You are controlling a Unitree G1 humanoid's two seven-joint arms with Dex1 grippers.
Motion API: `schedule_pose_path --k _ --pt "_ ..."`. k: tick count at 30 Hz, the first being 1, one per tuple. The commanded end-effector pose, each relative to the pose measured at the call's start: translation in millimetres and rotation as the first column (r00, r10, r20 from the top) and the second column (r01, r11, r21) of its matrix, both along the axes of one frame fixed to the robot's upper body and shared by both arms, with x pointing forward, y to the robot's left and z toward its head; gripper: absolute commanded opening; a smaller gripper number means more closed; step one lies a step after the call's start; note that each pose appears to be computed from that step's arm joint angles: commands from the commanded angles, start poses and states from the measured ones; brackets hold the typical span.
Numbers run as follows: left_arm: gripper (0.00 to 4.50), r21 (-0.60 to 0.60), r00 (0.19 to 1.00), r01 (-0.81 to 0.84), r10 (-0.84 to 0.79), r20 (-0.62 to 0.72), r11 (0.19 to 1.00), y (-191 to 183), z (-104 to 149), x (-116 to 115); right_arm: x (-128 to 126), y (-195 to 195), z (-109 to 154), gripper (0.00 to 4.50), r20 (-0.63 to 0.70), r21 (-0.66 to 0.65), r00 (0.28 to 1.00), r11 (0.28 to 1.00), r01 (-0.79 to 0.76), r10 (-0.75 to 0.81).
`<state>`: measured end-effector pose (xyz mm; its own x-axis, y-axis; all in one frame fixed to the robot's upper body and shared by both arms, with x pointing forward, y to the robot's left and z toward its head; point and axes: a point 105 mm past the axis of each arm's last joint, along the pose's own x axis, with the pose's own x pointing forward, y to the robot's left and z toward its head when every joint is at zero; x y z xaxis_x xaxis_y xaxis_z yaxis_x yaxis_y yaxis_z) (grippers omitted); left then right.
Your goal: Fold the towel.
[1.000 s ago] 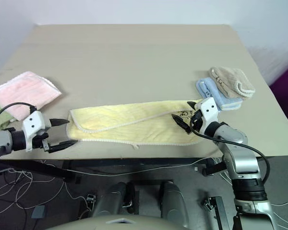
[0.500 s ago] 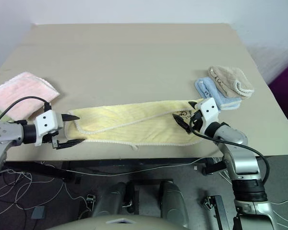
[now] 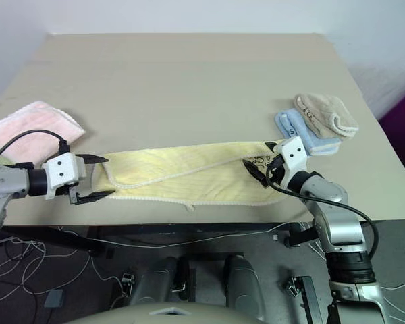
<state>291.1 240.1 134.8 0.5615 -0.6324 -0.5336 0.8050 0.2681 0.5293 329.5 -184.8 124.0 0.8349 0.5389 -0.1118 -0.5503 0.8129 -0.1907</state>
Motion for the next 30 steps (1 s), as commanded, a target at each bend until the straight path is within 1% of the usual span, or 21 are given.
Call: schedule_pose_path --k 1,11,18,20,23,25,27,30 --pt "4.5 0.057 0.997 0.046 -0.049 0.053 0.997 -4 4 4 1 3 13 4.46 0.055 0.003 0.998 1.0 -0.009 0.009" --pt "4.5 0.089 0.989 0.104 -0.112 0.092 0.991 -19 0 14 0 2 12 4.46 0.057 0.004 0.998 1.0 -0.004 0.004" --pt "4.5 0.126 0.985 0.128 -0.141 0.101 0.984 -19 -3 15 0 1 12 4.46 0.059 0.006 0.998 1.0 0.001 -0.002" --pt "4.11 0.103 0.984 0.124 -0.136 0.113 0.987 -20 1 17 0 2 12 4.5 0.06 0.006 0.998 1.0 0.001 -0.001" --pt "3.22 0.098 0.985 0.122 -0.133 0.112 0.988 -20 1 17 0 2 12 4.5 0.061 0.006 0.998 1.0 0.0 0.0" --pt "2.54 0.095 0.986 0.119 -0.129 0.107 0.988 -19 -1 16 0 2 12 4.5 0.061 0.006 0.998 1.0 0.0 0.0" --pt "1.72 0.076 0.986 0.124 -0.132 0.101 0.989 -20 -1 15 1 2 13 4.5 0.068 0.004 0.998 1.0 0.002 -0.003" --pt "0.69 0.04 0.985 0.138 -0.141 0.096 0.99 -24 1 11 3 3 19 4.5 0.086 0.007 0.996 1.0 0.001 -0.002"
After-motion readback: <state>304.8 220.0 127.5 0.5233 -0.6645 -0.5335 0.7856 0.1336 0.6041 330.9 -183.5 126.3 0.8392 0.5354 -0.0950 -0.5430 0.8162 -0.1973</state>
